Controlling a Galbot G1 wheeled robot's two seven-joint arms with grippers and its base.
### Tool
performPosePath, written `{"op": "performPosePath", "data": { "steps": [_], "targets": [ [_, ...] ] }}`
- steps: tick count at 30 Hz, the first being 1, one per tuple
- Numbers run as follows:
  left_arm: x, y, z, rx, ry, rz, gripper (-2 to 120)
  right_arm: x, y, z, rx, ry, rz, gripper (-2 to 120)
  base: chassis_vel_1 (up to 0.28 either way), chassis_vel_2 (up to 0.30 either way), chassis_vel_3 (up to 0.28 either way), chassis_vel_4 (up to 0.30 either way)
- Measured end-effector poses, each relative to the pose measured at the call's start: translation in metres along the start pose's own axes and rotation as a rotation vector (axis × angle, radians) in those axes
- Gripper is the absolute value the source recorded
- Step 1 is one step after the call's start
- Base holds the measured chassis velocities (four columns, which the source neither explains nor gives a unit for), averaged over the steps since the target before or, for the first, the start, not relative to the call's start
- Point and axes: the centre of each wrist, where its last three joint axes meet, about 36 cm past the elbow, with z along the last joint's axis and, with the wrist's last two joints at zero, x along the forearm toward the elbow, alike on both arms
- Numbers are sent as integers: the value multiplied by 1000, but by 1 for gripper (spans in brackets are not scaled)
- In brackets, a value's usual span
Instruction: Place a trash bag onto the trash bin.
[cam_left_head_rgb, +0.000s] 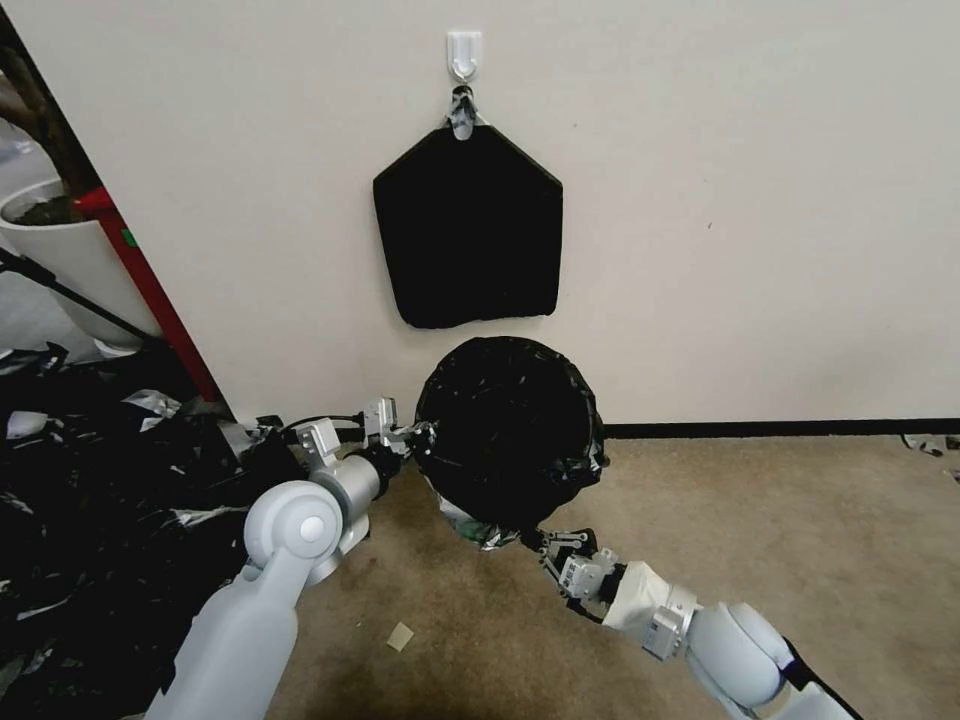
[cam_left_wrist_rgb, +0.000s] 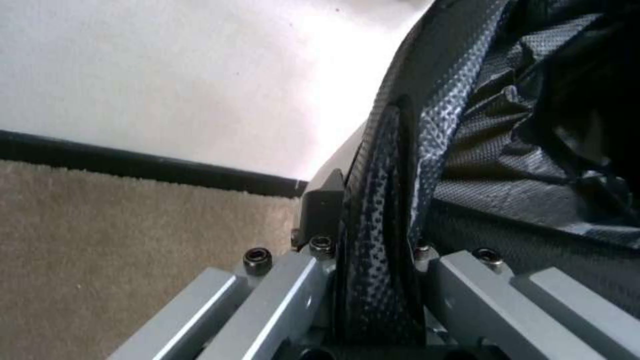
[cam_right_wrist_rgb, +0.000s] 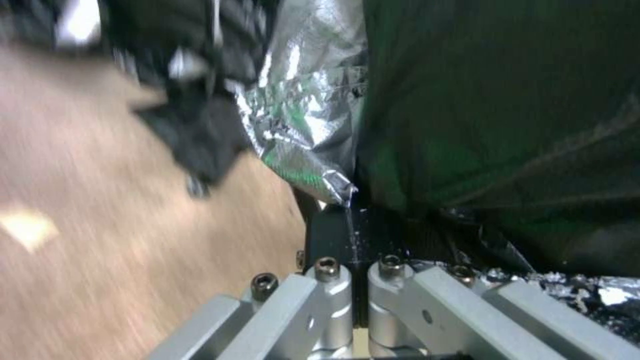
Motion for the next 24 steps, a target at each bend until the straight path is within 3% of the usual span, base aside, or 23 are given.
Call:
{"op": "performPosePath", "data": {
  "steps": [2,3,6,12,15,19,21,24],
  "targets": [
    [2,-2,2,3,7,7,3,3,-15,11,135,91,-19,0,0,0,0,0],
    [2,-2,2,3,7,7,3,3,-15,11,135,91,-19,0,0,0,0,0],
    [3,-6,5,7,14,18,3,8,-39,29,278,223,-18,0,0,0,0,0],
    [4,-7,6,8,15,22,3,15,-49,32,305,267,32,0,0,0,0,0],
    [3,-5,5,14,-5,18,3,15,-31,25,173,134,35,7,0,0,0,0],
    [0,-4,4,17,-15,15,3,16,-20,23,91,46,13,17,0,0,0,0],
    [-5,-1,2,19,-21,8,3,23,-14,30,20,-44,-55,27,0,0,0,0],
    [-9,4,0,21,-23,-4,3,35,-16,39,-24,-84,-144,37,0,0,0,0]
  ]
}}
